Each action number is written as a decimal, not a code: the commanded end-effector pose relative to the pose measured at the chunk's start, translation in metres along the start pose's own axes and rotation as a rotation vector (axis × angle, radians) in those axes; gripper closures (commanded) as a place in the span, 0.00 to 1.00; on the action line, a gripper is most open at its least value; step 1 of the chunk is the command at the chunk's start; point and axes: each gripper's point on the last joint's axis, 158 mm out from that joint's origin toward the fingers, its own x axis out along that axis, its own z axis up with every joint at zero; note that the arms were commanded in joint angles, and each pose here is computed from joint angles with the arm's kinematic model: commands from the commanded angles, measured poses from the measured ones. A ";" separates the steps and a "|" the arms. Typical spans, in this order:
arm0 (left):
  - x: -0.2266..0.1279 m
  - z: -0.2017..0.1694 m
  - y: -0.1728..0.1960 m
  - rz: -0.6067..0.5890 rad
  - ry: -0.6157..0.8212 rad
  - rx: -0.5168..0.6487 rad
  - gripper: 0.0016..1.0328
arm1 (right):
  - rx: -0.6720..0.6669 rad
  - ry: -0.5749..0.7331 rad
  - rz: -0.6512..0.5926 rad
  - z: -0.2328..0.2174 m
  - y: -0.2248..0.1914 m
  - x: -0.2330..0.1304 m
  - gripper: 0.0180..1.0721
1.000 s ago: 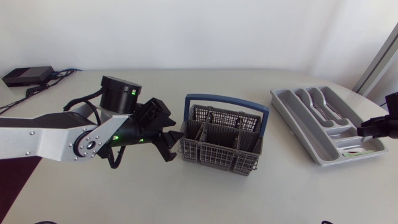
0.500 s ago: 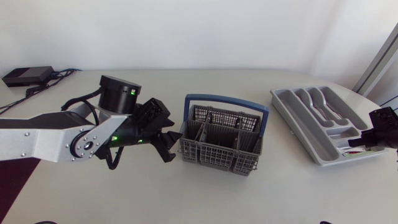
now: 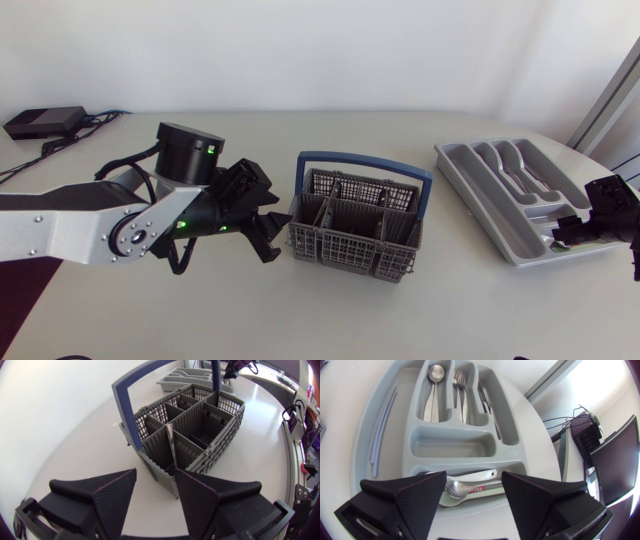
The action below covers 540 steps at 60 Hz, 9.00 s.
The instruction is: Sort the cutlery from the basket into the organizer compartments.
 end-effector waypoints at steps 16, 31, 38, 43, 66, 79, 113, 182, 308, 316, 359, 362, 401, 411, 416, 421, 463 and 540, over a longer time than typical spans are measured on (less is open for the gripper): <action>0.000 -0.027 -0.009 -0.019 0.057 0.014 0.47 | -0.016 -0.003 0.165 0.005 0.089 -0.048 0.37; -0.006 -0.034 -0.006 -0.005 0.060 0.011 0.47 | 0.044 0.068 0.268 -0.005 0.119 -0.033 0.61; -0.008 -0.039 -0.003 0.002 0.067 0.012 0.47 | 0.052 0.106 0.314 -0.012 0.135 -0.031 0.61; -0.008 -0.042 -0.002 0.004 0.069 0.012 0.47 | 0.056 0.129 0.339 -0.014 0.148 -0.032 0.61; -0.011 -0.051 0.002 0.006 0.072 0.003 0.47 | 0.072 0.154 0.405 0.005 0.190 -0.040 0.61; -0.016 -0.046 0.005 0.014 0.052 0.001 0.47 | 0.091 0.091 0.328 0.025 0.174 -0.051 0.55; -0.039 0.020 0.008 0.010 -0.037 0.038 0.47 | -0.055 -0.172 0.539 0.081 0.241 -0.195 0.32; 0.002 -0.031 0.003 -0.022 0.075 0.035 0.47 | -0.104 -0.173 0.625 0.169 0.326 -0.160 0.30; 0.016 -0.054 0.002 -0.092 0.031 0.000 0.47 | -0.124 -0.172 0.808 0.148 0.489 -0.205 0.23; 0.018 -0.056 0.000 -0.098 0.036 -0.001 0.47 | -0.125 -0.176 0.810 0.148 0.491 -0.206 0.23; 0.024 -0.058 -0.005 -0.109 0.038 0.002 0.47 | -0.134 -0.182 0.809 0.144 0.481 -0.221 0.23; 0.025 -0.059 -0.005 -0.110 0.041 0.001 0.47 | -0.135 -0.180 0.810 0.143 0.482 -0.221 0.23; 0.028 -0.061 -0.010 -0.122 0.048 0.003 0.47 | -0.146 -0.148 0.816 0.134 0.487 -0.217 0.23; 0.029 -0.060 -0.010 -0.123 0.048 0.004 0.47 | -0.151 -0.135 0.839 0.130 0.492 -0.218 0.23; 0.029 -0.060 -0.010 -0.123 0.048 0.004 0.47 | -0.152 -0.138 0.841 0.129 0.493 -0.219 0.23; 0.029 -0.061 -0.010 -0.124 0.049 0.004 0.47 | -0.157 -0.137 0.845 0.129 0.496 -0.220 0.23; 0.029 -0.062 -0.011 -0.125 0.050 0.002 0.47 | -0.142 -0.212 0.768 0.139 0.483 -0.216 0.23; 0.032 -0.065 -0.015 -0.137 0.062 0.003 0.47 | -0.157 -0.250 0.711 0.142 0.497 -0.203 0.29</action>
